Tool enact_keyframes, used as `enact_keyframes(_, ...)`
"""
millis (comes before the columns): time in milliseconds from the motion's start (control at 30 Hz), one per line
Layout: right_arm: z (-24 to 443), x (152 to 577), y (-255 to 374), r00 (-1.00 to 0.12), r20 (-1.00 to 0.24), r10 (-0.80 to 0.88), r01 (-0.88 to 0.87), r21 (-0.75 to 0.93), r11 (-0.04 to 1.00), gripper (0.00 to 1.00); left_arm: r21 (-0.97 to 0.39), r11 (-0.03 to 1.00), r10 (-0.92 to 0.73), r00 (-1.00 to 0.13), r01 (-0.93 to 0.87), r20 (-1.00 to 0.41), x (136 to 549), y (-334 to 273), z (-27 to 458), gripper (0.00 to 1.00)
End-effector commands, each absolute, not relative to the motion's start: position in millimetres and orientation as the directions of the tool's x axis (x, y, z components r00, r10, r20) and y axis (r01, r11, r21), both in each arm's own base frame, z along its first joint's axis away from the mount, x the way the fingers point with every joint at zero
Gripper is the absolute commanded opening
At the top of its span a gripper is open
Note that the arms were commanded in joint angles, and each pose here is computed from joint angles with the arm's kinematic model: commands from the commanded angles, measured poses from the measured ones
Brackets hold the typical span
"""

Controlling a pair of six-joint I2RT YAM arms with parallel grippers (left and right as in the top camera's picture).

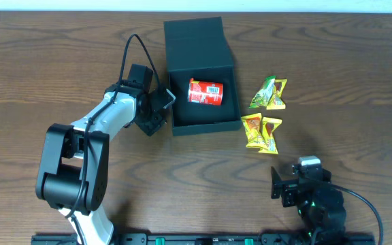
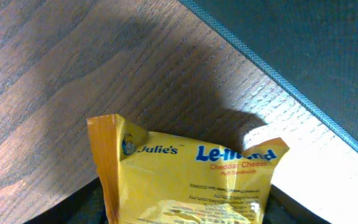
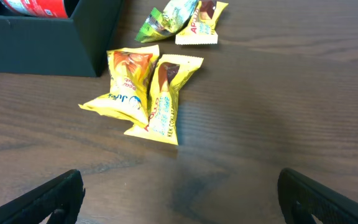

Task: Pack container
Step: 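Lift the yellow packet with the left gripper toward the box's left edge, then lower the yellow packet into the box beside the can and release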

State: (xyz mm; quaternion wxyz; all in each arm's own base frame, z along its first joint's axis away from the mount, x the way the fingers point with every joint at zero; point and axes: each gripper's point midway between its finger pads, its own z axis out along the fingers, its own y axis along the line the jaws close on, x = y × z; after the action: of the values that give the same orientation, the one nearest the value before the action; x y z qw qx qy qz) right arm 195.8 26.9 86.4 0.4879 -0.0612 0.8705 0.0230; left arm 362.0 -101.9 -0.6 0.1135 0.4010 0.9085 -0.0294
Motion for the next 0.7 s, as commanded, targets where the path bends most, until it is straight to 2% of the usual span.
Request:
enact_keyframes(0, 82, 196, 25, -0.526, -0.848, -0.071, -0.113, -0.013, 0.994, 0.99, 0.026, 0.677, 0.724, -0.659, 0.736, -0.205, 358, -98, -10, 0.65)
enact_keyframes(267, 82, 196, 25, -0.526, -0.848, -0.071, -0.113, -0.013, 0.994, 0.99, 0.044, 0.739, 0.656, -0.705, 0.672, -0.269, 381, -103, 7, 0.59)
enact_keyframes(600, 82, 196, 25, -0.526, -0.848, -0.071, -0.113, -0.013, 0.994, 0.99, 0.045, 0.8, 0.579, -0.749, 0.599, -0.323, 406, -109, 36, 0.57)
enact_keyframes(633, 82, 196, 25, -0.526, -0.848, -0.071, -0.113, -0.013, 0.993, 0.99, 0.04, 0.812, 0.562, -0.76, 0.583, -0.326, 409, -109, 41, 0.54)
enact_keyframes(667, 82, 196, 25, -0.526, -0.848, -0.071, -0.113, -0.013, 0.994, 0.99, 0.033, 0.827, 0.54, -0.775, 0.562, -0.329, 412, -109, 48, 0.46)
